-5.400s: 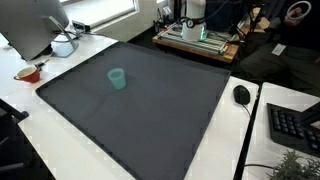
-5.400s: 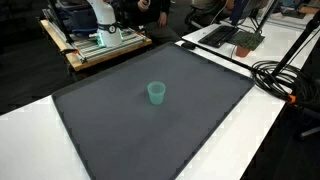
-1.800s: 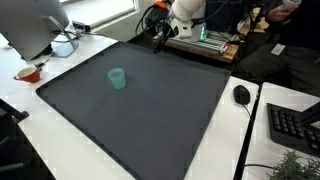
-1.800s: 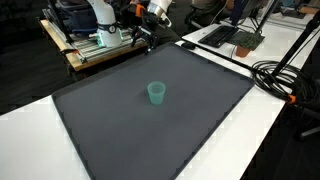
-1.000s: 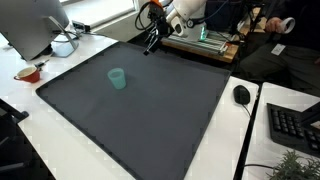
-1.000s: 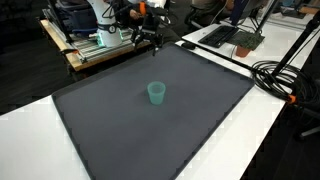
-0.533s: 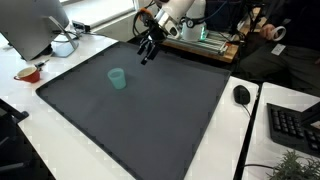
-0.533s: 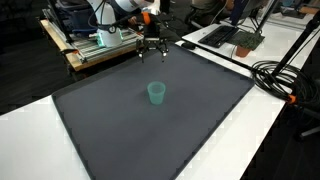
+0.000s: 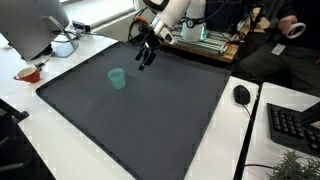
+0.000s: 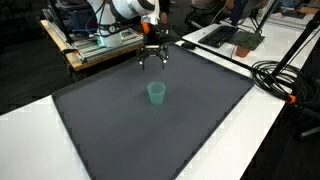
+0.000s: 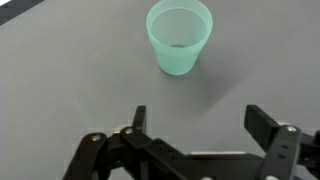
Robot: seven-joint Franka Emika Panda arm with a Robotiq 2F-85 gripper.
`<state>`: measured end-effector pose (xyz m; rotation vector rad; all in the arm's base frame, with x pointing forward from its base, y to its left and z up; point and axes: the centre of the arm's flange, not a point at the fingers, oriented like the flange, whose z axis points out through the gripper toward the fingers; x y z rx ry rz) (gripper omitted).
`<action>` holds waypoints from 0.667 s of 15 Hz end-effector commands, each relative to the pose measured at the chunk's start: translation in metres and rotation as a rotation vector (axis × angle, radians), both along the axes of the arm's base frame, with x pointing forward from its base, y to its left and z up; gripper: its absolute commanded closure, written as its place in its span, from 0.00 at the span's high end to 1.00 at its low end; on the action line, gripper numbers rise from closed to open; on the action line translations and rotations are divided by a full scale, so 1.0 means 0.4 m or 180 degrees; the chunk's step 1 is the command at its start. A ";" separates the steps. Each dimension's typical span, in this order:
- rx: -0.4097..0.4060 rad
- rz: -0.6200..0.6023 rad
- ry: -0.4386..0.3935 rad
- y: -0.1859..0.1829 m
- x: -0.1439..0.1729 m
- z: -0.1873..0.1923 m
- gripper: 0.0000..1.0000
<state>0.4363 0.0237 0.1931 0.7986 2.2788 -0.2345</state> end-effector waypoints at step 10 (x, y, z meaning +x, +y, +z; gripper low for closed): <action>-0.0181 0.0254 -0.0600 -0.065 0.037 -0.169 1.00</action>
